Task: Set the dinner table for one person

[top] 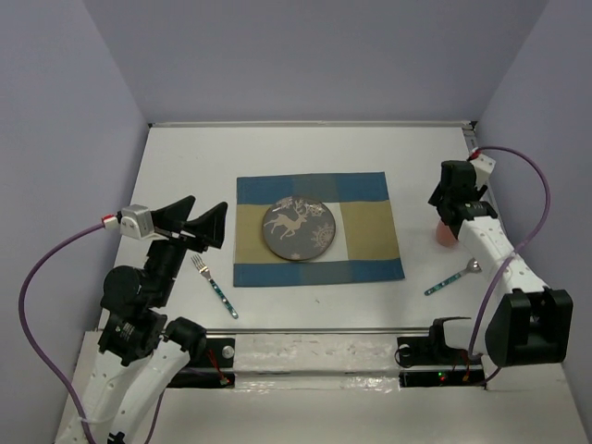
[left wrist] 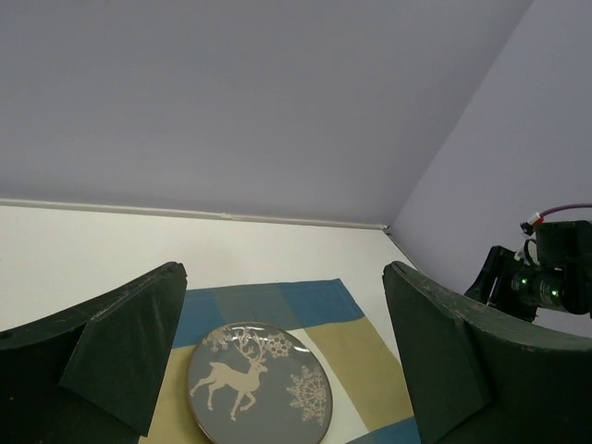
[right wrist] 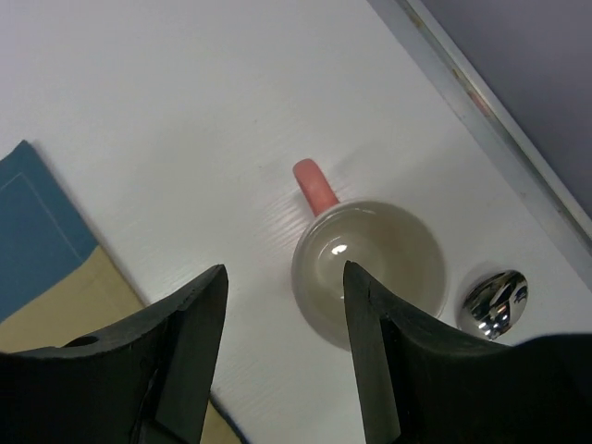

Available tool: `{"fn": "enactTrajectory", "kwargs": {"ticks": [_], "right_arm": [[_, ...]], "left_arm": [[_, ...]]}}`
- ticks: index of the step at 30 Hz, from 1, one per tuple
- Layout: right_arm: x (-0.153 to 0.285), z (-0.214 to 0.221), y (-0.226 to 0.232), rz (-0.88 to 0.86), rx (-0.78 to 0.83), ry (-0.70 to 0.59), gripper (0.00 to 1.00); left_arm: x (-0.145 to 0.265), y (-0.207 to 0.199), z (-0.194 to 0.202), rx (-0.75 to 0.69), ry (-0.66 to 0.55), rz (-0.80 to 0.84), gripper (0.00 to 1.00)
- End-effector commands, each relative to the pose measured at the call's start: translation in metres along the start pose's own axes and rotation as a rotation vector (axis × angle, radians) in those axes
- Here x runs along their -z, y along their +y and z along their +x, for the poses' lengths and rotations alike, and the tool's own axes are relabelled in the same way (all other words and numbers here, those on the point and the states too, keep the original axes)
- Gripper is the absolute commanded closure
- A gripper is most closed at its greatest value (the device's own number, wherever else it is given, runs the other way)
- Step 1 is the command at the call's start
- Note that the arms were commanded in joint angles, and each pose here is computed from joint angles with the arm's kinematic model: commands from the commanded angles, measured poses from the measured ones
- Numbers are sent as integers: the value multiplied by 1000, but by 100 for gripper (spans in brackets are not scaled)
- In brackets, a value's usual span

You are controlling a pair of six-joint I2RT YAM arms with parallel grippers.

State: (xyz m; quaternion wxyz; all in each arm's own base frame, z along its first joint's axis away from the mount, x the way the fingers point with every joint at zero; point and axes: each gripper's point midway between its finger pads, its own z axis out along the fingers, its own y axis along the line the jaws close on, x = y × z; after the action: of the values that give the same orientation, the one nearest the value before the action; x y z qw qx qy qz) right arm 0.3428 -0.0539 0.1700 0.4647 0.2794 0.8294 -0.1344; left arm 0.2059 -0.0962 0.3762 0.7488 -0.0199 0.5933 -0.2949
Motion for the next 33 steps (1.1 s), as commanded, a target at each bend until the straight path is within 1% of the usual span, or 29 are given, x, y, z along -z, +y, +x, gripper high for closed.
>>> {"fn": "enactTrajectory", "kwargs": {"ticks": [1, 4, 9, 15, 19, 20, 22, 27, 29, 30, 31, 33], "right_arm": [[-7, -26, 0, -14, 19, -4, 42], [-19, -21, 0, -7, 22, 30, 42], [-36, 7, 6, -21, 25, 116, 43], [-42, 29, 9, -43, 15, 159, 47], [-43, 33, 4, -25, 14, 155, 65], [-42, 32, 2, -22, 16, 147, 82], [-39, 27, -3, -3, 24, 128, 100], [-18, -9, -9, -18, 32, 20, 100], [2, -34, 10, -88, 30, -54, 100], [10, -43, 20, -122, 58, -79, 100], [23, -53, 46, -192, 82, -107, 100], [33, -59, 77, -268, 163, -124, 100]], "left_arm": [[2, -8, -15, 0, -56, 35, 1], [2, -8, -15, -3, -58, 34, 1], [2, -8, -14, 0, -55, 38, 1], [1, -8, -13, -1, -51, 38, 1], [1, -8, -12, -1, -49, 35, 1], [1, -8, -12, -3, -48, 37, 1], [1, -8, -13, -2, -50, 36, 1], [0, -7, -12, -3, -46, 34, 1], [0, -8, -12, -2, -46, 34, 1], [-1, -7, -11, -2, -43, 35, 1], [-1, -7, -10, -3, -41, 34, 1], [-2, -7, -10, -4, -40, 33, 1]]}}
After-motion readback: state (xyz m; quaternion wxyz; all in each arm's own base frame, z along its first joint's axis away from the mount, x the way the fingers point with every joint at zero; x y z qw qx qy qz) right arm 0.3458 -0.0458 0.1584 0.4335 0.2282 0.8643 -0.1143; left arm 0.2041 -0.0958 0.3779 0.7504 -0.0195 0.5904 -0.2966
